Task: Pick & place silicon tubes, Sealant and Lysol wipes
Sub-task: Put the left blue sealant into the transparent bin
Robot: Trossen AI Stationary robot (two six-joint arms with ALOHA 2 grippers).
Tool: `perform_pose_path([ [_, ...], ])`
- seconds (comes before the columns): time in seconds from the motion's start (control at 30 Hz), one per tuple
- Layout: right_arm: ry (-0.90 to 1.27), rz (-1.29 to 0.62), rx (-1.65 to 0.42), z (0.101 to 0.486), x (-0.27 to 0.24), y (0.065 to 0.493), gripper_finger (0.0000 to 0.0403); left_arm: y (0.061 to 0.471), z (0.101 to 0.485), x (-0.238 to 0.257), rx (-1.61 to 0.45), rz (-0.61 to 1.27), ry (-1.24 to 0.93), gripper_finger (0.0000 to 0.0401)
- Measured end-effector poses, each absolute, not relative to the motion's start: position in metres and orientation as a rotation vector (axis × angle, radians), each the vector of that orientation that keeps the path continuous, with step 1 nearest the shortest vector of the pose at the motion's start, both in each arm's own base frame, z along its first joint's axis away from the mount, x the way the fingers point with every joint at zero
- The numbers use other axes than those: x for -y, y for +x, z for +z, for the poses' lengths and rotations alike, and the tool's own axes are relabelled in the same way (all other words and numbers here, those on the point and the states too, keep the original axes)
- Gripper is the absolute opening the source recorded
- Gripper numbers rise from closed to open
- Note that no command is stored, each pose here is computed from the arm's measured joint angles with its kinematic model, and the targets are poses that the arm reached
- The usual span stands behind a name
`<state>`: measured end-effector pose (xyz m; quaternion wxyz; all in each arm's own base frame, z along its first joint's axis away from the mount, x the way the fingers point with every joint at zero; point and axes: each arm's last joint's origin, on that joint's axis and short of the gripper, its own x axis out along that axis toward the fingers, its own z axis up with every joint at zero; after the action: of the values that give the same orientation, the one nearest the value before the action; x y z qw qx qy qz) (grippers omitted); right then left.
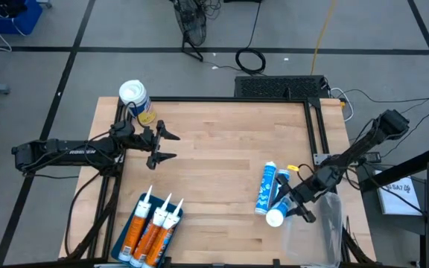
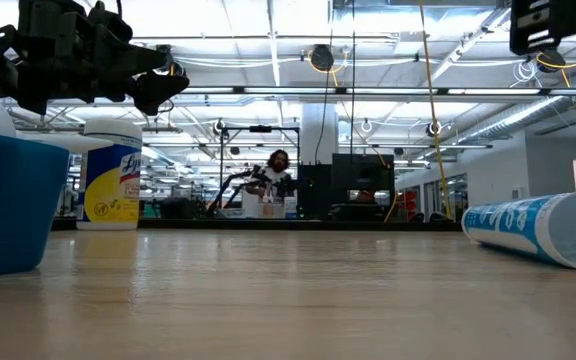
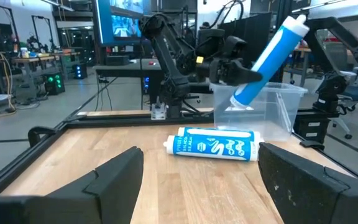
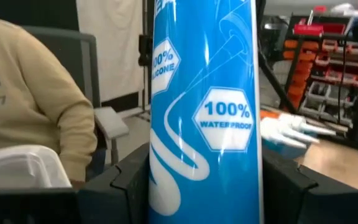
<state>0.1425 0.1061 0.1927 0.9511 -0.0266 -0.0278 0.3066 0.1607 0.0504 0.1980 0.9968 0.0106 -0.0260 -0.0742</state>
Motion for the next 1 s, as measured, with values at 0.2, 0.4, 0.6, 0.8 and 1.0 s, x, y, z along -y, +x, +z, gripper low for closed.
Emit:
perform_pose_path([
  [0.2, -0.047, 0.646, 0.069, 0.206, -0.108, 0.144, 0.0202, 0.161, 0.198, -0.05, 0.051, -0.149, 0.021, 0.031],
  [0.4, -0.036, 0.646, 0.046, 0.211, -0.11, 0.147, 0.0202, 0.161, 0.198, -0.05, 0.051, -0.148, 0.021, 0.031],
  [0.6, -0.028, 0.646, 0.036, 0.211, -0.11, 0.147, 0.0202, 0.161, 0.198, -0.05, 0.051, -0.148, 0.021, 0.031],
  [0.8, -0.005, 0.648, 0.004, 0.209, -0.11, 0.147, 0.0202, 0.161, 0.198, -0.05, 0.051, -0.149, 0.021, 0.031],
  [1.0, 0.023, 0.661, -0.012, 0.208, -0.111, 0.147, 0.0202, 0.161, 0.198, -0.05, 0.051, -0.148, 0.021, 0.031],
])
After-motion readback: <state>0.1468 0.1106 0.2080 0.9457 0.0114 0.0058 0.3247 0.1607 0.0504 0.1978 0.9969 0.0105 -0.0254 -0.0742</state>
